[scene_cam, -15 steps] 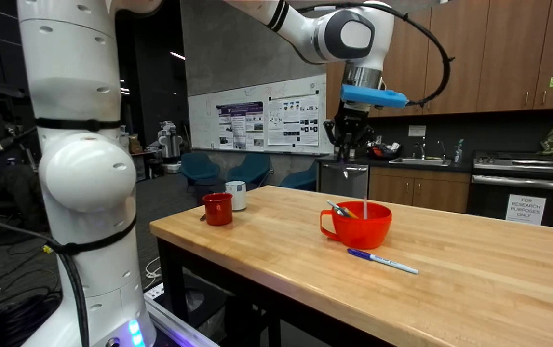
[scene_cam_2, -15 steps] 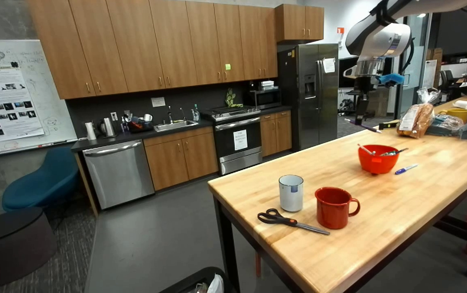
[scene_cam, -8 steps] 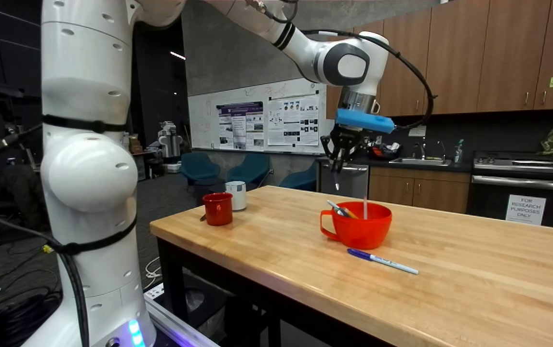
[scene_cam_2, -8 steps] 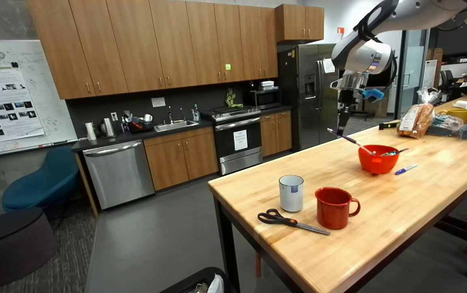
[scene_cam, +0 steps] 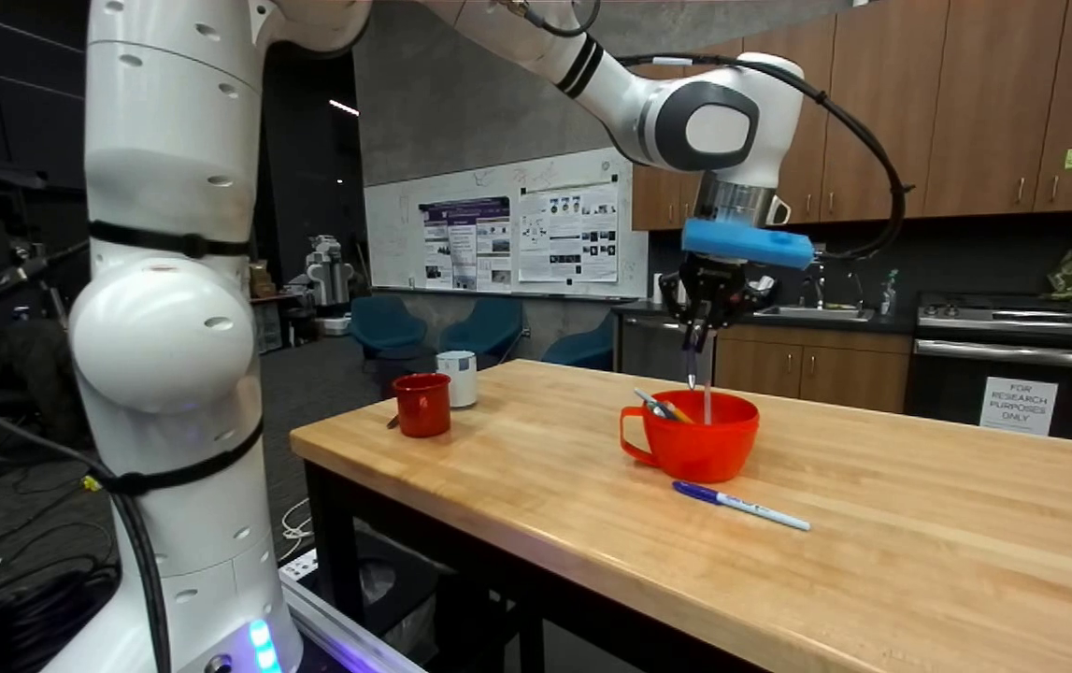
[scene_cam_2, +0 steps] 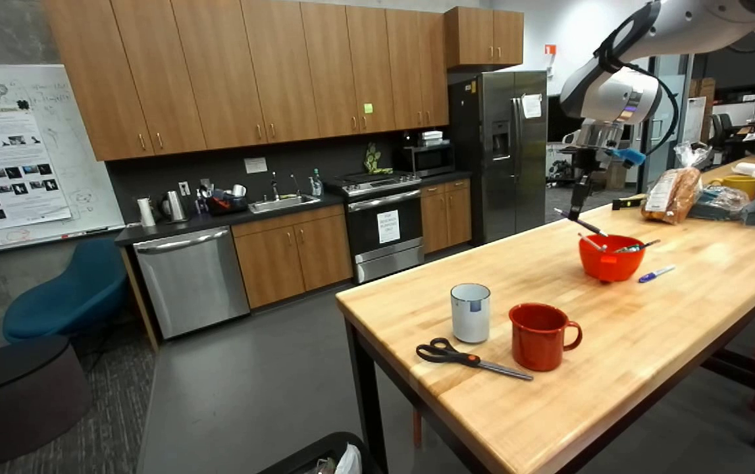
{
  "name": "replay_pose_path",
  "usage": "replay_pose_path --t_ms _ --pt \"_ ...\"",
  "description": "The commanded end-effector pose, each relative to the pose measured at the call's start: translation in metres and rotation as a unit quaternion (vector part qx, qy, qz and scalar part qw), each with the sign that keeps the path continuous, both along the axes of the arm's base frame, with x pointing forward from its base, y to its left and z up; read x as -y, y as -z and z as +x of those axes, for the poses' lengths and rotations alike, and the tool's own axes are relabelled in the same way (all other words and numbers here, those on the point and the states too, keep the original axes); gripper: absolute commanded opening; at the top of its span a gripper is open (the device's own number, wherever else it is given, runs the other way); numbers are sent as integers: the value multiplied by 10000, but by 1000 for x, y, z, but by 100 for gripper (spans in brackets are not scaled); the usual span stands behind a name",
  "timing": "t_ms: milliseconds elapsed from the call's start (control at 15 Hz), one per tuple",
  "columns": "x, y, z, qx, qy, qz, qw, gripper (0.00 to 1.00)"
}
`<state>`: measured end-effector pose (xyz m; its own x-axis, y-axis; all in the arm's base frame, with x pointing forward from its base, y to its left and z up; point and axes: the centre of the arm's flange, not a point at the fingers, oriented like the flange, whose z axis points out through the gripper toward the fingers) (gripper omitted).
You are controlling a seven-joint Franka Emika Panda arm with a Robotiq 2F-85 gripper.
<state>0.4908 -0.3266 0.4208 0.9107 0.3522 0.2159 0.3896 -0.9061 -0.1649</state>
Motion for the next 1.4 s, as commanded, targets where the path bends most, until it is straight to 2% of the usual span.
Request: replay_pose_path --t_ms 0,467,1000,1067,1133,1333 --pt "8 25 -7 112 270 228 9993 4" --pt "18 66 -14 526 776 752 9928 4" --pt "36 64 -55 788 1290 902 9844 4" --pt "36 63 -59 793 1322 923 9837 41" --pt "35 61 -63 792 1355 932 9832 42" --pt "20 50 -63 818 1302 949 9835 57"
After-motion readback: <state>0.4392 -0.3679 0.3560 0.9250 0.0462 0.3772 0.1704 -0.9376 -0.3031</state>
